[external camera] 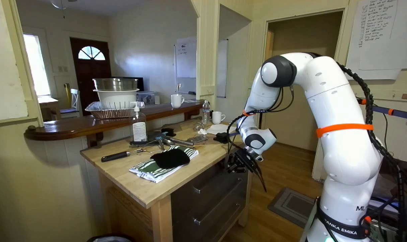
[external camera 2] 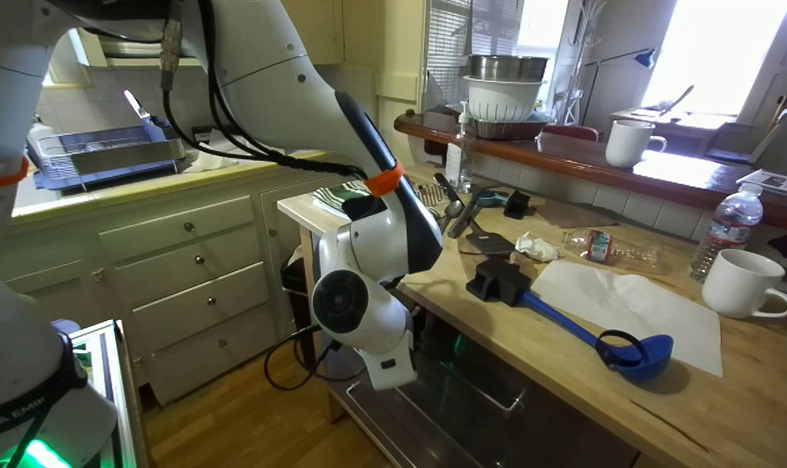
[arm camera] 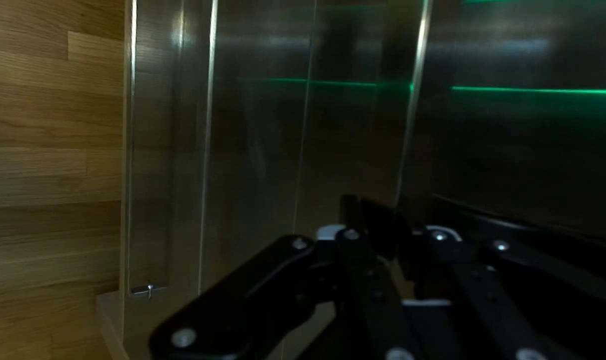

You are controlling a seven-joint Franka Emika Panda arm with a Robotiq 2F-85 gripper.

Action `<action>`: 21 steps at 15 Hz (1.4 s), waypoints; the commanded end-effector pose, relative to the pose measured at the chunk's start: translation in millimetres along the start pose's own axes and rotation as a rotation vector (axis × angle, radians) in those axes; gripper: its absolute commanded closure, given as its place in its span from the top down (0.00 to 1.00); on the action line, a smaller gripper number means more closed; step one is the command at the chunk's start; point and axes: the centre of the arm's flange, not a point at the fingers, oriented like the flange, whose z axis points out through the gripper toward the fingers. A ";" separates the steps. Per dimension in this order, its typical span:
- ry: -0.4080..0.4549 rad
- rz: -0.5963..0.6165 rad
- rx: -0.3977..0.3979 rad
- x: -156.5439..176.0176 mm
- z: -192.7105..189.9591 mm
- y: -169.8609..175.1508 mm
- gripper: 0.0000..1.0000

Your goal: Open the drawer

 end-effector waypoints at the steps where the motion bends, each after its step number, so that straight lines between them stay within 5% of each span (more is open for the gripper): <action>1: -0.066 -0.028 -0.120 -29.6 -25.0 39.0 0.05; 9: -0.056 -0.016 -0.209 -52.5 -90.9 99.1 0.05; 10: -0.047 -0.012 -0.217 -55.4 -98.3 104.5 0.18; 11: -0.039 -0.007 -0.227 -59.0 -105.6 110.1 0.44; 13: -0.027 -0.005 -0.249 -65.6 -116.6 120.1 0.48; 21: -0.017 -0.083 -0.338 -80.4 -143.4 122.9 1.00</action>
